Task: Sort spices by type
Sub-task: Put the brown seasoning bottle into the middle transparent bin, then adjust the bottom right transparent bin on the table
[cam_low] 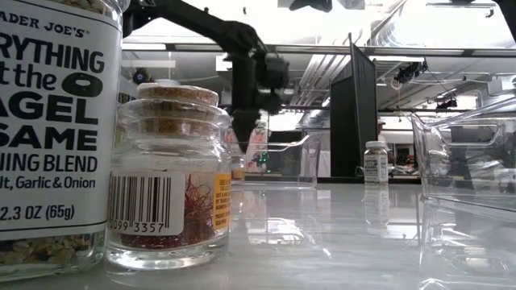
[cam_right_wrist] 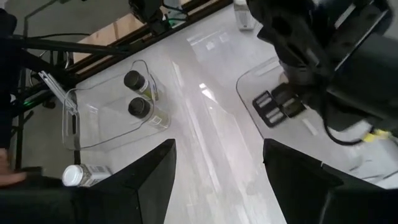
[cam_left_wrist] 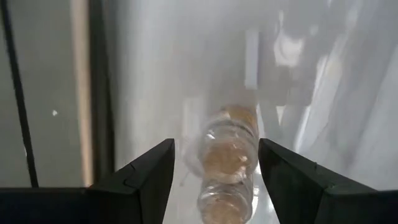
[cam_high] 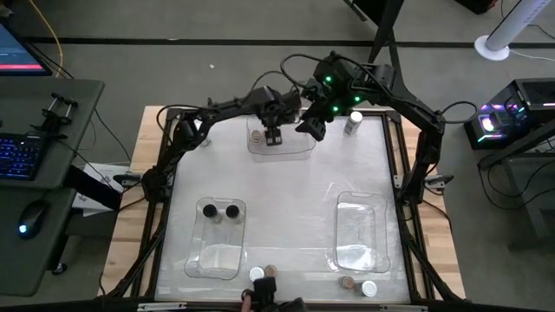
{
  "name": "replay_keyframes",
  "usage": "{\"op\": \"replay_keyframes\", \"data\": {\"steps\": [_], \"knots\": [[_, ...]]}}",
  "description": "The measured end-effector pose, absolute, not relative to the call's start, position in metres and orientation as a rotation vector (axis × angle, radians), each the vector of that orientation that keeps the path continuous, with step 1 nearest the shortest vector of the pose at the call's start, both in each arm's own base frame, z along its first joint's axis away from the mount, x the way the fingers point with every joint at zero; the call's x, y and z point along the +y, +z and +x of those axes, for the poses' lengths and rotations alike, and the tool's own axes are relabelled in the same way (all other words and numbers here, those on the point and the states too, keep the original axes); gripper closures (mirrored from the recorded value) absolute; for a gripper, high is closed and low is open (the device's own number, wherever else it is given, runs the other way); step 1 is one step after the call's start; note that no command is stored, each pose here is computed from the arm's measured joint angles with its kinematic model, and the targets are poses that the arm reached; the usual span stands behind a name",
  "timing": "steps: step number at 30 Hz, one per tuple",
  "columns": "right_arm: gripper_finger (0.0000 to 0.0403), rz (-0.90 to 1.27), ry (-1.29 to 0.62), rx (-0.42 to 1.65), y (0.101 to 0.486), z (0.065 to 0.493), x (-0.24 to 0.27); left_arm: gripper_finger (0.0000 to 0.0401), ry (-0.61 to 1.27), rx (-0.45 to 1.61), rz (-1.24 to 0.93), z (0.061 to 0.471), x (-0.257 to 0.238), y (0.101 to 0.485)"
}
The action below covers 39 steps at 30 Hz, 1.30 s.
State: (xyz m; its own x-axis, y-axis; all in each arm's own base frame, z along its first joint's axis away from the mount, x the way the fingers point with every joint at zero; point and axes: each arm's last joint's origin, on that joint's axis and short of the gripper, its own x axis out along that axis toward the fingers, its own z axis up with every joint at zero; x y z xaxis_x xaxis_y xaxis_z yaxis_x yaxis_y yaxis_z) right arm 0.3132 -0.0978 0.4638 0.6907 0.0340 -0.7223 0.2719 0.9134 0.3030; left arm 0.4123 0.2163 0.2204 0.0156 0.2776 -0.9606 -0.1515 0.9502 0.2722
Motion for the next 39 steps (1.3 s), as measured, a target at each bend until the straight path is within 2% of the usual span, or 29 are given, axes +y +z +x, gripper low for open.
{"op": "replay_keyframes", "data": {"steps": [5, 8, 13, 19, 26, 32, 39], "knots": [[0.0166, 0.367, -0.164, 0.784, 0.465, 0.315, -0.1, 0.0183, 0.407, 1.375, 0.056, 0.417, 0.218, 0.264], [0.0166, 0.355, -0.169, 0.777, 0.465, 0.315, -0.1, 0.0183, 0.377, 1.309, -0.034, 0.41, 0.215, 0.287], [0.0166, 0.347, -0.177, 0.82, 0.463, 0.31, -0.104, 0.0183, 0.257, 1.199, -0.195, 0.386, 0.207, 0.317], [0.0166, 0.341, -0.177, 0.99, 0.453, 0.296, -0.104, 0.0183, 0.213, 0.995, -0.28, 0.341, 0.189, 0.344], [0.0166, 0.391, -0.085, 0.983, 0.457, 0.295, -0.088, 0.0183, 0.252, 0.72, -0.34, 0.27, 0.142, 0.327], [0.0166, 0.404, 0.083, 1.018, 0.454, 0.306, -0.045, 0.0183, 0.185, 0.453, -0.378, 0.231, 0.089, 0.301], [0.0166, 0.347, 0.311, 1.251, 0.405, 0.322, 0.02, 0.0183, 0.13, 0.216, -0.5, 0.209, 0.064, 0.293]]}}
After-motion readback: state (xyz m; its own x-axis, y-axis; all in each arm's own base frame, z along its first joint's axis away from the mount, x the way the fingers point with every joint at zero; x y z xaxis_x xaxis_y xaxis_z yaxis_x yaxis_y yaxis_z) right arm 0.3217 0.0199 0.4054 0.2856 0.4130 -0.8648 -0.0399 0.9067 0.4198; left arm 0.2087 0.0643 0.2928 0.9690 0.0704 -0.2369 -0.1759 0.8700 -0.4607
